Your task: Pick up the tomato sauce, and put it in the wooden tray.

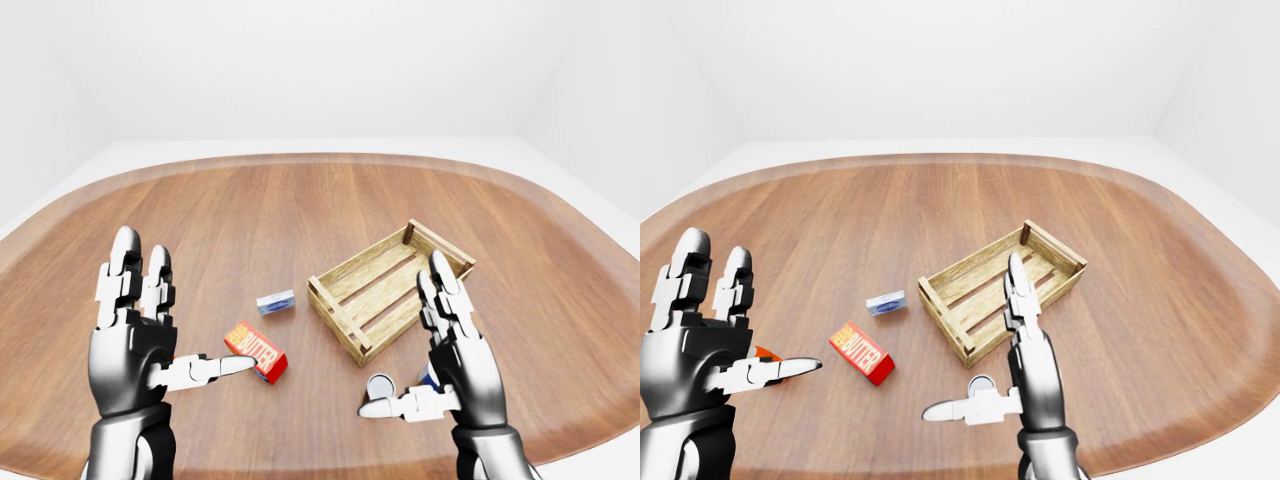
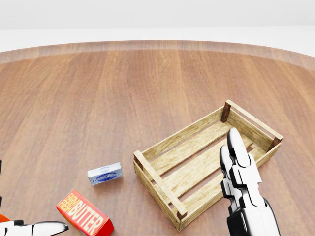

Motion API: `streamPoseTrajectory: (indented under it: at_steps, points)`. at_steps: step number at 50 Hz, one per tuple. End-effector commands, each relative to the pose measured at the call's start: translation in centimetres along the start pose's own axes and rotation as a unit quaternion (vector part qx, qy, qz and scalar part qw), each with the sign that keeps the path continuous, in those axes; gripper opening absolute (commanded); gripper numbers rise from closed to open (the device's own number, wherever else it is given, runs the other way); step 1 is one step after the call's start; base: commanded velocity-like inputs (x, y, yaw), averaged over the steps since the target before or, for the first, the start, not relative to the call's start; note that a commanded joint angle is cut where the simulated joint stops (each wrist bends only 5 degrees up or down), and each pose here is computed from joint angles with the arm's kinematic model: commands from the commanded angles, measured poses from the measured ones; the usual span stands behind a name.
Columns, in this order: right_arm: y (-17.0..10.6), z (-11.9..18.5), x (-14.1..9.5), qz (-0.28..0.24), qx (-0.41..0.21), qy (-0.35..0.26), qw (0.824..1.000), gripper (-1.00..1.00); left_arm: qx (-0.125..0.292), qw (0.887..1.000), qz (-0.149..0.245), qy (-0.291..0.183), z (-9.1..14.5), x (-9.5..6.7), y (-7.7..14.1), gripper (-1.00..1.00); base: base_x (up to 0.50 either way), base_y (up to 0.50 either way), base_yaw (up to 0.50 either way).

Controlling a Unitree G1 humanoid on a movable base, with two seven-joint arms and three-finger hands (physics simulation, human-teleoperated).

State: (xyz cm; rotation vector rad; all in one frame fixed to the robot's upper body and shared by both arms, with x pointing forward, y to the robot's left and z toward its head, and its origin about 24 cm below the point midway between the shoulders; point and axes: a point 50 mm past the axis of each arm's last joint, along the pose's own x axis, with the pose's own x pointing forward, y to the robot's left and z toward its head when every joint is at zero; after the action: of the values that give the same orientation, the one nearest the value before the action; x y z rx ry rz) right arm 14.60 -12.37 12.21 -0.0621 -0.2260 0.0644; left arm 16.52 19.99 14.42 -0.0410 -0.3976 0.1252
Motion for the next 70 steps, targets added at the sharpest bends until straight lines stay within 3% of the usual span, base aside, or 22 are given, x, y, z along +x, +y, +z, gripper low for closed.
streamPoseTrajectory:
  at_steps: [1, 70]
  points:
    - [0.1, -0.6, -0.3, -0.001, -0.005, 0.017, 1.000, 1.00, 0.001, 1.000, 0.001, -0.001, 0.0, 0.0, 0.0, 1.00, 0.00, 0.00, 0.00]
    - [1.7, -4.5, -1.1, -0.008, -0.041, 0.094, 0.995, 1.00, -0.002, 1.000, -0.003, -0.004, 0.3, -0.2, -0.1, 1.00, 0.00, 0.00, 0.00]
